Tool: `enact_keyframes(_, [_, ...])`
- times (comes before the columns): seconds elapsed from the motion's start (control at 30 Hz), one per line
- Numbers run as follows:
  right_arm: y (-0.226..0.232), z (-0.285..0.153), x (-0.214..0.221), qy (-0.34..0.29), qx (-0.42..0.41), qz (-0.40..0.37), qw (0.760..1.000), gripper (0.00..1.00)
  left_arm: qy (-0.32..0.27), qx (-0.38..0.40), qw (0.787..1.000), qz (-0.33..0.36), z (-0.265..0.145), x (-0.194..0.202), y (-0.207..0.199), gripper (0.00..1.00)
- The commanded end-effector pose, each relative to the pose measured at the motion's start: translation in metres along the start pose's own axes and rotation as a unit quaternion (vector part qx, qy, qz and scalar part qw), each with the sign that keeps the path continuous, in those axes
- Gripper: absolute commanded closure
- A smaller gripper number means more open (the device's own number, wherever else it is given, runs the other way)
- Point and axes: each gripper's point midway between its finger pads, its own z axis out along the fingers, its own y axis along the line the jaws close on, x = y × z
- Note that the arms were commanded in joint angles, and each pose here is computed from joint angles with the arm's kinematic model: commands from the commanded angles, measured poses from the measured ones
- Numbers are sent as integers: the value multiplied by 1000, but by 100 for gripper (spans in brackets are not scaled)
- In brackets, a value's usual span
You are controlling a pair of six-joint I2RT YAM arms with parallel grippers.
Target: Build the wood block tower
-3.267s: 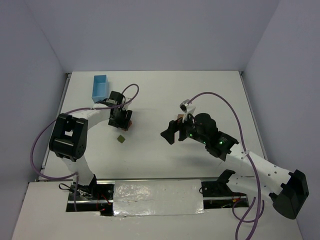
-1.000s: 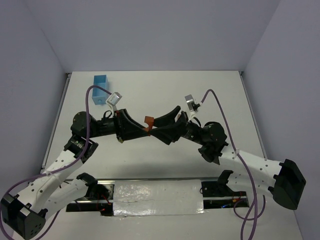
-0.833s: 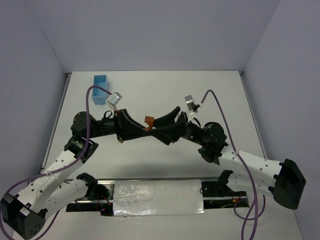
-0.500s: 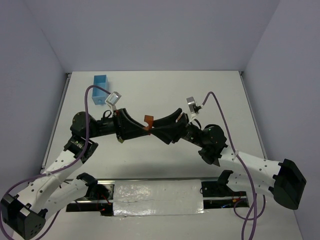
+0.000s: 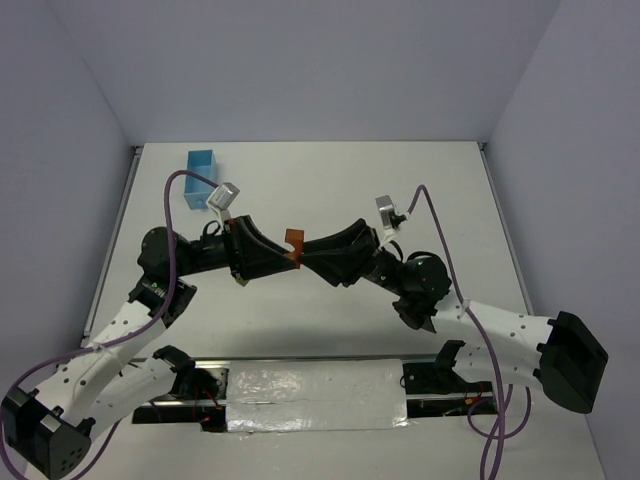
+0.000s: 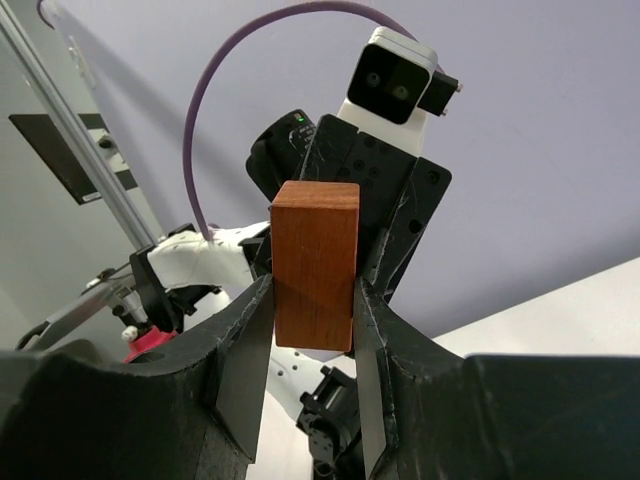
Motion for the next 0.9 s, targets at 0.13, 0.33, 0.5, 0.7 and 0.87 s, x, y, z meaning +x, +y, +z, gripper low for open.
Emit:
enact_keyframes(0.13, [20,13,-15,-21,-40,-24,999,100,-5,19,999,39,-2,-4,-15,83])
enact_keyframes(0.33, [-6,6,-10,23,44,-70,996,100,-6,-58,997,52,-7,-5,2,1])
enact_keyframes(0.5, [-31,-12,-17,60,96,-126,986,100,3,-108,992,66,-12,-5,15,1])
enact_keyframes(0.7, [-106,-61,-41,195,164,-192,948,100,22,-234,963,133,-46,3,45,1])
enact_keyframes(0.87, [-177,-114,-30,362,232,-292,854,100,39,-399,891,212,-99,1,97,1])
